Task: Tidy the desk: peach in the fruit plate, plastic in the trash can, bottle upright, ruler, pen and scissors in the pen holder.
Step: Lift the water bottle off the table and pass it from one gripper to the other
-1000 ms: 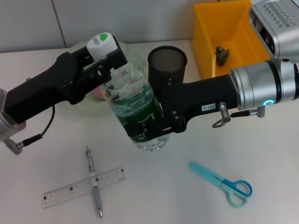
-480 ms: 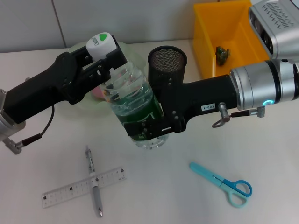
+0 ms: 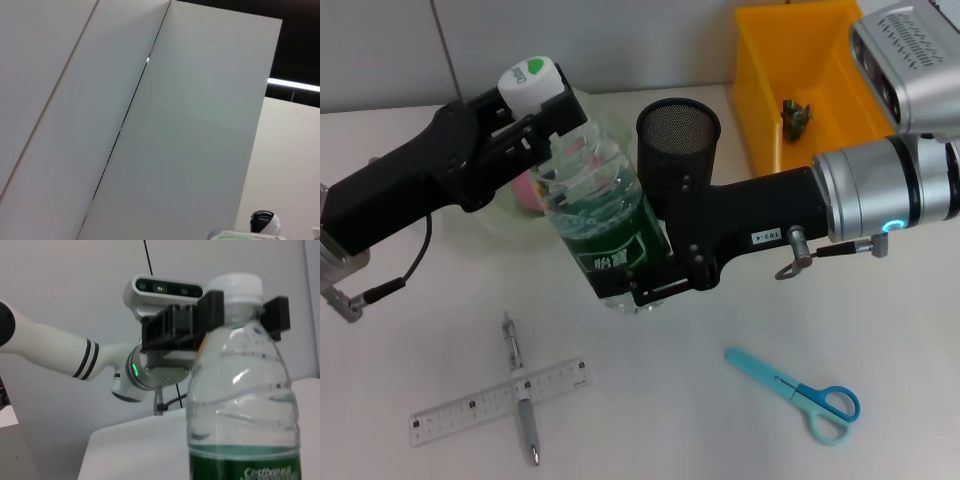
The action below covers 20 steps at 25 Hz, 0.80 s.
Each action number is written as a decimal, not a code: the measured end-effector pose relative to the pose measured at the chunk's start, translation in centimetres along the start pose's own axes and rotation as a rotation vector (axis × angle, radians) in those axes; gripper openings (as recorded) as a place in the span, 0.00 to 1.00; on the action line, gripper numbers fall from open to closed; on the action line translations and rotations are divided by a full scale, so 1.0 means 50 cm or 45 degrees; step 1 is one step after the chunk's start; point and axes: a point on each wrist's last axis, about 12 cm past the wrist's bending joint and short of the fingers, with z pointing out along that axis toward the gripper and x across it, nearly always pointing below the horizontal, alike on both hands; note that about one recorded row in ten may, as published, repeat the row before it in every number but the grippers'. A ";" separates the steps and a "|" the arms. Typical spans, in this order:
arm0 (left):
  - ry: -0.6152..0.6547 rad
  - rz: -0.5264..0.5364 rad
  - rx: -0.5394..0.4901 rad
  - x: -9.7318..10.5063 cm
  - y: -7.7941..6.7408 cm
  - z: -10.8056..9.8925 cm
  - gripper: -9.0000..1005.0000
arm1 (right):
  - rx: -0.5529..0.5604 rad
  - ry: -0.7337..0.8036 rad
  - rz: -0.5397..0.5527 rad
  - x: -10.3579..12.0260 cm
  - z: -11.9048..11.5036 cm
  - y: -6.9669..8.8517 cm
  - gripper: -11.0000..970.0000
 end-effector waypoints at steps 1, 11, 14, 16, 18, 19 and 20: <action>-0.002 0.001 0.001 -0.001 0.000 0.001 0.44 | 0.000 0.000 0.000 0.000 0.000 0.000 0.80; -0.004 -0.001 0.010 -0.007 0.003 0.007 0.44 | 0.011 0.052 0.023 0.016 0.005 -0.002 0.80; -0.011 0.000 0.008 -0.008 0.004 0.007 0.44 | 0.014 0.062 0.033 0.021 0.005 -0.002 0.80; -0.016 0.001 0.007 -0.010 0.004 0.007 0.44 | 0.018 0.073 0.043 0.026 0.006 -0.002 0.80; -0.023 -0.003 0.005 -0.012 0.005 0.007 0.44 | 0.014 0.087 0.057 0.033 0.008 -0.002 0.80; -0.023 -0.003 0.005 -0.012 0.005 0.007 0.44 | 0.014 0.087 0.057 0.033 0.008 -0.002 0.80; -0.028 -0.002 0.003 -0.014 0.006 0.007 0.44 | 0.014 0.095 0.061 0.035 0.008 -0.001 0.80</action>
